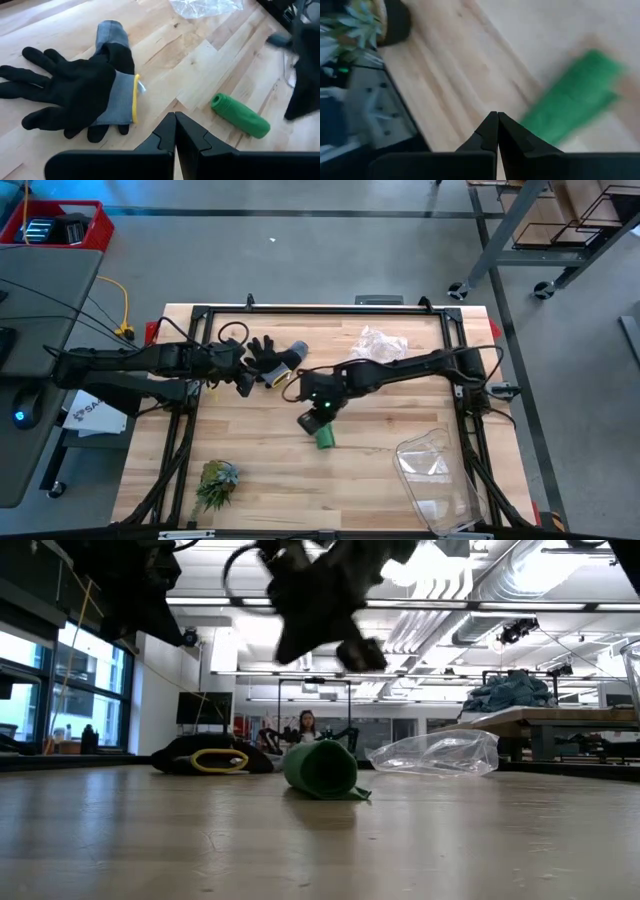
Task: Roll bandage
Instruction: Roll the green bandage
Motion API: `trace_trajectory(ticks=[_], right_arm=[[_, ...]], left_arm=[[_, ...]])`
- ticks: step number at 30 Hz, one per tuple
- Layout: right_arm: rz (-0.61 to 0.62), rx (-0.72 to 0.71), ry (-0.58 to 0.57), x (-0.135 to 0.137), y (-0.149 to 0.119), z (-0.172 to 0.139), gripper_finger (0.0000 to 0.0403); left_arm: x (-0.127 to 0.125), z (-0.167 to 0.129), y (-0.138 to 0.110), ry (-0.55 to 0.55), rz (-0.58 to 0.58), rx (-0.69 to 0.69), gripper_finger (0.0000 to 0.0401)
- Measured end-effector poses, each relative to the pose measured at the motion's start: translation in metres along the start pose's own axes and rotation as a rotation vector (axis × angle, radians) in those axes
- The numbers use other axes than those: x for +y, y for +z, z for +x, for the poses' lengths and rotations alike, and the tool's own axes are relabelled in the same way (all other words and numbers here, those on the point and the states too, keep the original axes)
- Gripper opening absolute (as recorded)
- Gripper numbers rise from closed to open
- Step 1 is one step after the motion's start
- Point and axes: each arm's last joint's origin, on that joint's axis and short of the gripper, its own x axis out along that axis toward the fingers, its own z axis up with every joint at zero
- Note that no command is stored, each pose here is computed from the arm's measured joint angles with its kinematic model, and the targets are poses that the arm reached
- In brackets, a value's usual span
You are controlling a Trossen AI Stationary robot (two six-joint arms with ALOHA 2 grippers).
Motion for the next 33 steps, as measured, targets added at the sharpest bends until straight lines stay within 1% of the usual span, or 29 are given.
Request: trace_trajectory(ticks=[2, 4, 11, 15, 27, 33], right_arm=[[0.029, 0.012, 0.037, -0.002, 0.004, 0.015, 0.0000], [0.058, 0.018, 0.039, -0.006, 0.007, 0.030, 0.0000], [0.118, 0.012, -0.051, -0.023, 0.010, 0.052, 0.0000], [0.117, 0.050, -0.103, -0.028, 0.007, 0.051, 0.0000], [0.081, 0.188, -0.377, -0.047, -0.013, 0.043, 0.0000], [0.069, 0.177, -0.428, -0.051, -0.014, 0.042, 0.0000]], left_arm=[[0.000, 0.000, 0.000, 0.001, 0.000, 0.002, 0.0000], [0.000, 0.000, 0.000, 0.002, 0.001, 0.003, 0.0000], [0.000, 0.002, 0.000, 0.006, 0.002, 0.008, 0.0000], [-0.001, 0.005, -0.001, 0.017, 0.006, 0.021, 0.0000], [-0.004, 0.023, -0.003, 0.069, 0.025, 0.083, 0.0000], [-0.006, 0.032, -0.004, 0.087, 0.032, 0.107, 0.0000]])
